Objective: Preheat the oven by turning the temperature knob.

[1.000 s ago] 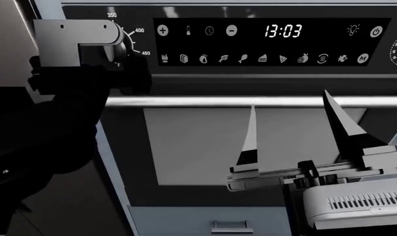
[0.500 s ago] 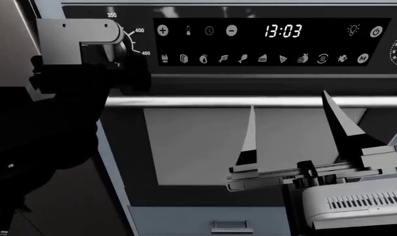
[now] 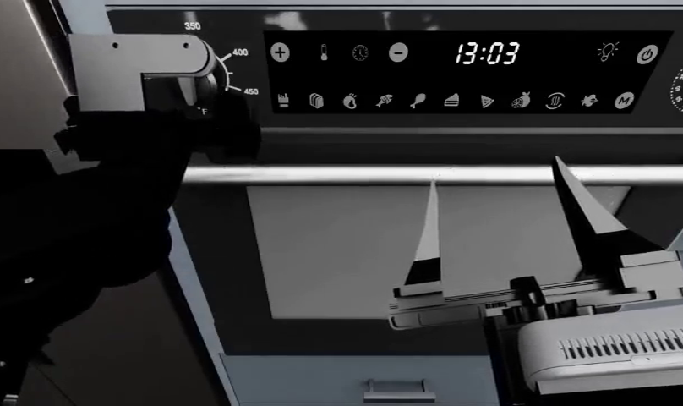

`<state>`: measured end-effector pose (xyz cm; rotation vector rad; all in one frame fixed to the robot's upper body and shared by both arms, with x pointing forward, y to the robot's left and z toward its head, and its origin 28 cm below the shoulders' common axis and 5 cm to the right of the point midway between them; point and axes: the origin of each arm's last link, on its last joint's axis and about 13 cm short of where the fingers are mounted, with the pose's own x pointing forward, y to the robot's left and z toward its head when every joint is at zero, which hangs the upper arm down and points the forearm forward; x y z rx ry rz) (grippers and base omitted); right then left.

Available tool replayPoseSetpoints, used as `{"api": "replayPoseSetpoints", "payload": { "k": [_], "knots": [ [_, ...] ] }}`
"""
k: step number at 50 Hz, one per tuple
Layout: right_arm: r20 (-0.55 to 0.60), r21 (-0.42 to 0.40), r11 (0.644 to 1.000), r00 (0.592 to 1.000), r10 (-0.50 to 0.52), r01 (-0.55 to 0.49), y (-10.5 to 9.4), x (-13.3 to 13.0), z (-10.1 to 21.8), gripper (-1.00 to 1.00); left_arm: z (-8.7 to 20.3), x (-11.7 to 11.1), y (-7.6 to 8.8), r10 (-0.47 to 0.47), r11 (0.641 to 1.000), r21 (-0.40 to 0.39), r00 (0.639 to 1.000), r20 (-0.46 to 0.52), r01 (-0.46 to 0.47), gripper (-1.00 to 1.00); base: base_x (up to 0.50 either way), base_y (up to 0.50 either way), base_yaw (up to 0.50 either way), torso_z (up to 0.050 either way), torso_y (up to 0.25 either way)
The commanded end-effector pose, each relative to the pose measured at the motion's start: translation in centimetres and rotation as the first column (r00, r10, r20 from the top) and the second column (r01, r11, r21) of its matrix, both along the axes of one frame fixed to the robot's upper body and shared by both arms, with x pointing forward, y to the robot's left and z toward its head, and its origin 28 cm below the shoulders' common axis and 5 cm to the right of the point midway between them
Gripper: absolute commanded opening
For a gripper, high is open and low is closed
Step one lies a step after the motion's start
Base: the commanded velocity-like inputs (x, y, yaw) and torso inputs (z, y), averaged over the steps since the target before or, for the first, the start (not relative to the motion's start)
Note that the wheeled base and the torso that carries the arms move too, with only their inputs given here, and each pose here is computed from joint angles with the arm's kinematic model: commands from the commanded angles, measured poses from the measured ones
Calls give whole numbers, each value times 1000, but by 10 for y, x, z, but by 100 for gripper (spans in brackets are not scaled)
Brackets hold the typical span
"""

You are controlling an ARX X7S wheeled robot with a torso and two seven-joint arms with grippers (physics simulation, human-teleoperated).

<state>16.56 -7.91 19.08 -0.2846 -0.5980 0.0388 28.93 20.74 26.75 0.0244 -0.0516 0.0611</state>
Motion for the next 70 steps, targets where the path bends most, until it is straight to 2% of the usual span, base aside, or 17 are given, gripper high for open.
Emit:
{"api": "replayPoseSetpoints", "payload": {
  "k": [1,26,47,64,70],
  "knots": [
    [1,0,1000,1000,1,-1,0,0,0,100,0,2,1,4,1000,-1,1000,-2,-4,-100,0,0,0,0,0],
    [-2,4,1000,1000,8,-8,1,0,-1,100,-1,4,1,1,1000,-3,1000,-7,-1,-100,0,0,0,0,0],
    [-4,1,1000,1000,7,-7,1,0,-2,100,2,13,0,-3,1000,-2,1000,-25,3,-100,0,0,0,0,0],
    [-4,-2,1000,1000,8,-8,1,0,-1,100,-2,11,1,2,999,48,1000,-21,-1,-100,0,0,0,0,0],
    [-5,-3,1000,1000,8,-8,2,0,-2,100,-4,13,2,45,991,128,999,11,-46,-100,0,0,0,0,0]
  ]
}}
